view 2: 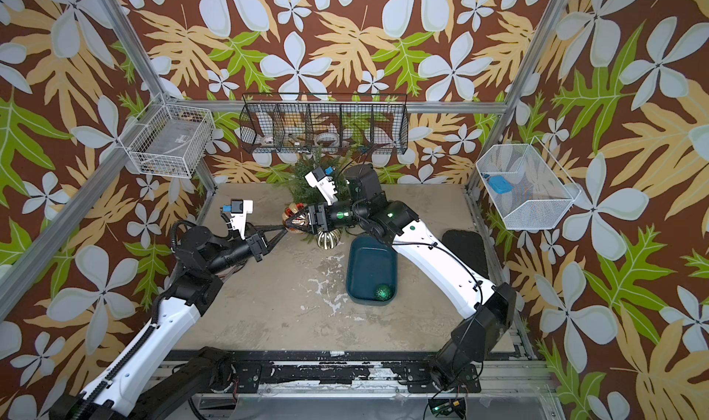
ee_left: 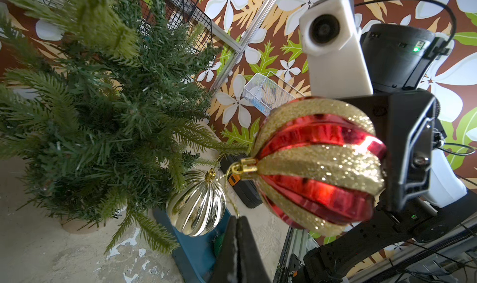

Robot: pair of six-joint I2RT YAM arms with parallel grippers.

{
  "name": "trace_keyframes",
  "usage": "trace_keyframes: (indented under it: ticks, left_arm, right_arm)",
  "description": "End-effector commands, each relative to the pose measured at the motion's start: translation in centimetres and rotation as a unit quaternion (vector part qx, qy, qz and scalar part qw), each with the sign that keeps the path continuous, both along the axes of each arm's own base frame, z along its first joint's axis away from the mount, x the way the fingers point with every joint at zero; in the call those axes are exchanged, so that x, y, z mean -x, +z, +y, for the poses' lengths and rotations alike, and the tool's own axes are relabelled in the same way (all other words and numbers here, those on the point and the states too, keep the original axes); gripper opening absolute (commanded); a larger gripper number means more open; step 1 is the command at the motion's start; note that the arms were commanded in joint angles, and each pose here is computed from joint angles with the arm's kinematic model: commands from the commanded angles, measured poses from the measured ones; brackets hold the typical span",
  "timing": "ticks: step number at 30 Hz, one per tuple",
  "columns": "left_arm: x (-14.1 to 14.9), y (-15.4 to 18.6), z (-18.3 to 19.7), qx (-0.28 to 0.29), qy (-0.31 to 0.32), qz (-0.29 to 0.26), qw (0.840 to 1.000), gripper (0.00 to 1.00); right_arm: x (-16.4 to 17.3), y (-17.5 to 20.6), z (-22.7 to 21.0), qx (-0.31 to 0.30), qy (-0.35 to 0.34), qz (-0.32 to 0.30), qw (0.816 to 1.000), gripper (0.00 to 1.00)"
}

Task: Decorate the small christmas tree with ornaments
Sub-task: Hang an ornament on the christmas tree.

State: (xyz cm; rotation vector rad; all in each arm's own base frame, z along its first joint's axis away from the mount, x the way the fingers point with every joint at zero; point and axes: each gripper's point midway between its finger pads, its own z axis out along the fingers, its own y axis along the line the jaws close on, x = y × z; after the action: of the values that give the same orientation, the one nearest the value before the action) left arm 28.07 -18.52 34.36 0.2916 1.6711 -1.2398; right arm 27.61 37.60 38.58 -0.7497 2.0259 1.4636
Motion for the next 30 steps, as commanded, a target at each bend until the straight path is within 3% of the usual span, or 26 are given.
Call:
trace_keyframes:
  ticks: [1,30]
  left_arm:
    - [0.2,1.3,-0.1,0.006,-0.009,-0.022,1.0,0.0]
    - [-3.3,3.9,3.2,0.028,0.042,-0.038,0.998,0.0]
  right_arm:
    - [-0.3,0.4,0.0,0.0,-0.003,-0.017,1.0,0.64]
    - [-4.4,3.0,2.9,-0.008,-0.016,-0.03,0.999,0.64]
